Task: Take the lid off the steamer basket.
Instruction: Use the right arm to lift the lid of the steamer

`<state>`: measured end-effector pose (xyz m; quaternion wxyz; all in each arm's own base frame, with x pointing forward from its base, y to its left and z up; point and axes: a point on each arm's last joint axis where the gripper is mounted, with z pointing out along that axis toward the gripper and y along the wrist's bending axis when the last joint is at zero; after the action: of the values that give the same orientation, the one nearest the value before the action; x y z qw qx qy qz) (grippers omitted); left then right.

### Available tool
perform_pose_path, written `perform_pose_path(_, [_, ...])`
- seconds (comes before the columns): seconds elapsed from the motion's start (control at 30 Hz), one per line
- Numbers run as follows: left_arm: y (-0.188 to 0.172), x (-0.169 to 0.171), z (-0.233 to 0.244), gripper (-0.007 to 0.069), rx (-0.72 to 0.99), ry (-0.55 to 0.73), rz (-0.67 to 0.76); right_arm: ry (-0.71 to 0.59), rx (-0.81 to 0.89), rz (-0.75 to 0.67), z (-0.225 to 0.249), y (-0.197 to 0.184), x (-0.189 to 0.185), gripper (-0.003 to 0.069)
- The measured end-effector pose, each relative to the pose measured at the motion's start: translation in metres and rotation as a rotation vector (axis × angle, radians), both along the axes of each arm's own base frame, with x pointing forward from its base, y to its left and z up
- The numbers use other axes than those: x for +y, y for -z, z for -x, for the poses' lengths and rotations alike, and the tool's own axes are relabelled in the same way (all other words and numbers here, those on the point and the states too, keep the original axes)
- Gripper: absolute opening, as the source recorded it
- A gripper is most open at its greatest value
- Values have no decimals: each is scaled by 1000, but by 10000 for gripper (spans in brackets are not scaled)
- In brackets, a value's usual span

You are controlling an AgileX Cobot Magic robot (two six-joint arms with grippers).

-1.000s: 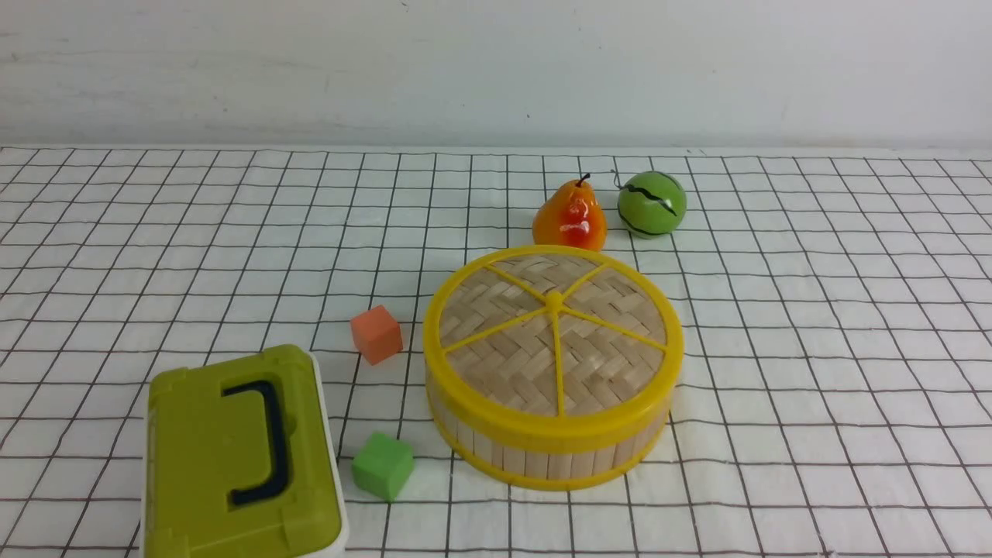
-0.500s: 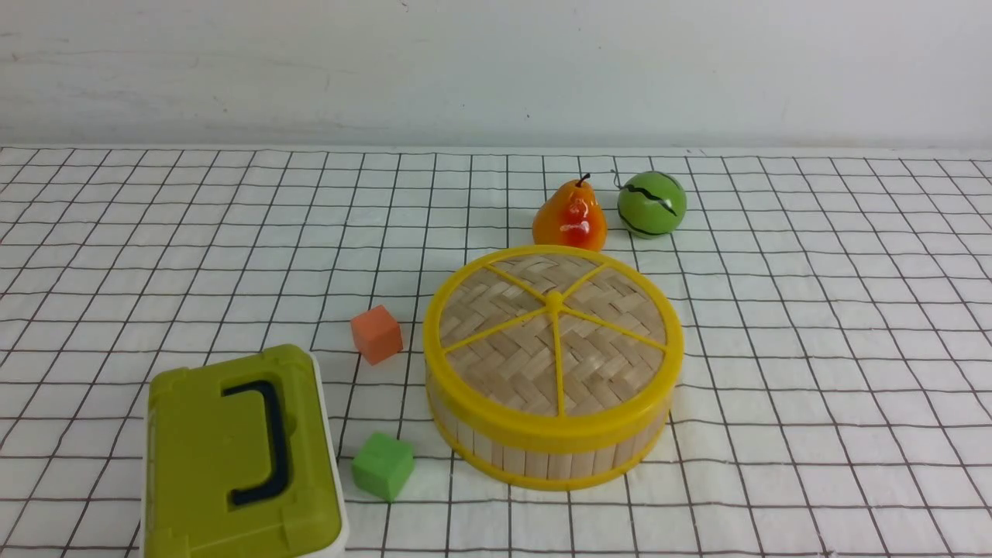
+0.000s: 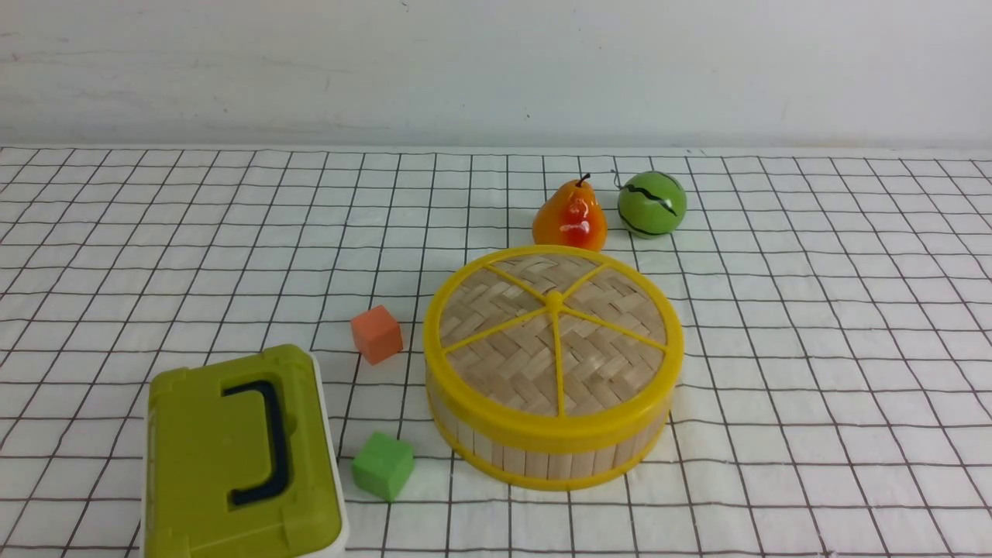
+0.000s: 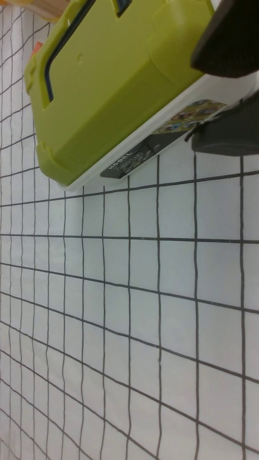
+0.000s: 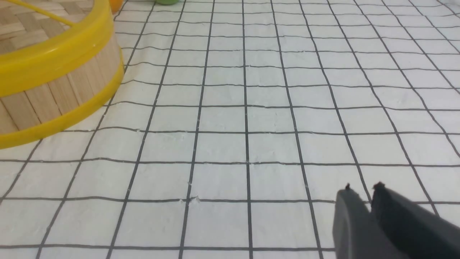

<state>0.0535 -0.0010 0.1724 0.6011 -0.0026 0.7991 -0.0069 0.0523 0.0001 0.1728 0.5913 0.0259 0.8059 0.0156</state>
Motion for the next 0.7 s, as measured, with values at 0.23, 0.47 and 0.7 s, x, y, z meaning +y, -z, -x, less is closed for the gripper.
perform_pose_path(0.23, [0,0,0,239,0,0,0,1,0,8,0,0,0,93])
perform_pose_path(0.47, [0,0,0,239,0,0,0,1,0,8,0,0,0,102])
perform_pose_path(0.7, [0,0,0,239,0,0,0,3,-1,-97,0,0,2,111])
